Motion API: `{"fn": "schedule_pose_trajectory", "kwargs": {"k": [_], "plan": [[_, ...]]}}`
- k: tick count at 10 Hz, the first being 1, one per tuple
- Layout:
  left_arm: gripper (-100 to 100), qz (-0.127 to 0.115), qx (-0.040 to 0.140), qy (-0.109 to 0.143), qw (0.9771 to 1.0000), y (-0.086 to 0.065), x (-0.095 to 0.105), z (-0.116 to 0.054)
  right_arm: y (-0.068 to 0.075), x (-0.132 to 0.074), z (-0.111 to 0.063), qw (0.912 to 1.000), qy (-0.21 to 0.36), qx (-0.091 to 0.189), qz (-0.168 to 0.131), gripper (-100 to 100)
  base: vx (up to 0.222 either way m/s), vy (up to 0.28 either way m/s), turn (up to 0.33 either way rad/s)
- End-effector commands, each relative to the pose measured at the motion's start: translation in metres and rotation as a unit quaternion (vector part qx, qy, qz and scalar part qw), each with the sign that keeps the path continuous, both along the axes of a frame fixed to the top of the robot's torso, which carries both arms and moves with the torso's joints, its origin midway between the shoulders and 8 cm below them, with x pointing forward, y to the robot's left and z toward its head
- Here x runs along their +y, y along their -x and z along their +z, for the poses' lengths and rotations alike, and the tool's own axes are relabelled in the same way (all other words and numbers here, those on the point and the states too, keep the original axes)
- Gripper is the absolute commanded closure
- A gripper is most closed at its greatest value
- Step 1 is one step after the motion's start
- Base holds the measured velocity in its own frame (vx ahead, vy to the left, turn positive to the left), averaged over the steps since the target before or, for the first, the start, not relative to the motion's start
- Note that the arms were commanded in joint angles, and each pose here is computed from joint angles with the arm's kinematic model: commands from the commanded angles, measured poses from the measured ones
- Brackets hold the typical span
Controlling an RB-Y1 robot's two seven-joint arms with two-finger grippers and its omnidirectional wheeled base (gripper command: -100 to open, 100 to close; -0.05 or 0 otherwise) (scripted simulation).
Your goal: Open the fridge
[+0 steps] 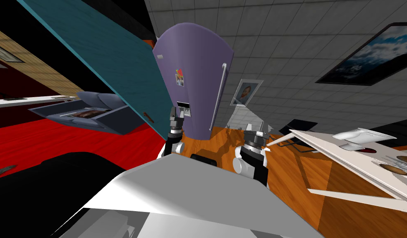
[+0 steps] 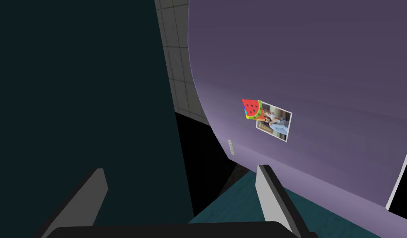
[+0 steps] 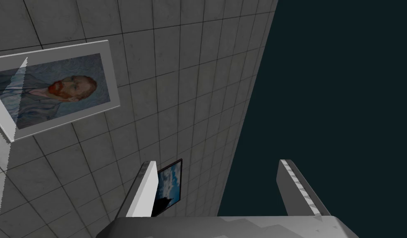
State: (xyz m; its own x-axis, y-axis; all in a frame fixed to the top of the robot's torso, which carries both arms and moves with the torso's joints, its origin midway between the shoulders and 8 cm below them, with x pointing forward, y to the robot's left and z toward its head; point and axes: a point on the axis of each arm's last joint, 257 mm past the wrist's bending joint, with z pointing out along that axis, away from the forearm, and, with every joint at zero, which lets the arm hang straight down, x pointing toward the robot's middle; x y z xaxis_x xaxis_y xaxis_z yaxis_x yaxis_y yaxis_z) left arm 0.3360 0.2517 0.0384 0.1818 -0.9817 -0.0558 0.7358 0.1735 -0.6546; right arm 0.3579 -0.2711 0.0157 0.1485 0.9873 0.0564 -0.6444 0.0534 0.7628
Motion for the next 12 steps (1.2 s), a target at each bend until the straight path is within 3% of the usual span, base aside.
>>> {"fn": "schedule_pose_trajectory", "kwargs": {"k": [1,9,10,12], "plan": [[0,0.0,0.0,0.0,1.0,0.0,0.0,0.0,0.0,0.0,0.0,1.0,0.0,0.0,0.0,0,0.0,0.0,0.0],[0,0.0,0.0,0.0,1.0,0.0,0.0,0.0,0.0,0.0,0.0,1.0,0.0,0.0,0.0,0,0.0,0.0,0.0],[-100,-0.015,0.007,-0.02,0.9997,-0.006,-0.007,-0.002,0.0,0.0,0.0,1.0,0.0,0.0,0.0,0,0.008,-0.004,-0.017],[-100,-0.027,0.014,-0.036,0.9989,-0.012,-0.014,-0.005,0.0,0.0,0.0,1.0,0.0,0.0,0.0,0,0.006,-0.012,-0.018]]}}
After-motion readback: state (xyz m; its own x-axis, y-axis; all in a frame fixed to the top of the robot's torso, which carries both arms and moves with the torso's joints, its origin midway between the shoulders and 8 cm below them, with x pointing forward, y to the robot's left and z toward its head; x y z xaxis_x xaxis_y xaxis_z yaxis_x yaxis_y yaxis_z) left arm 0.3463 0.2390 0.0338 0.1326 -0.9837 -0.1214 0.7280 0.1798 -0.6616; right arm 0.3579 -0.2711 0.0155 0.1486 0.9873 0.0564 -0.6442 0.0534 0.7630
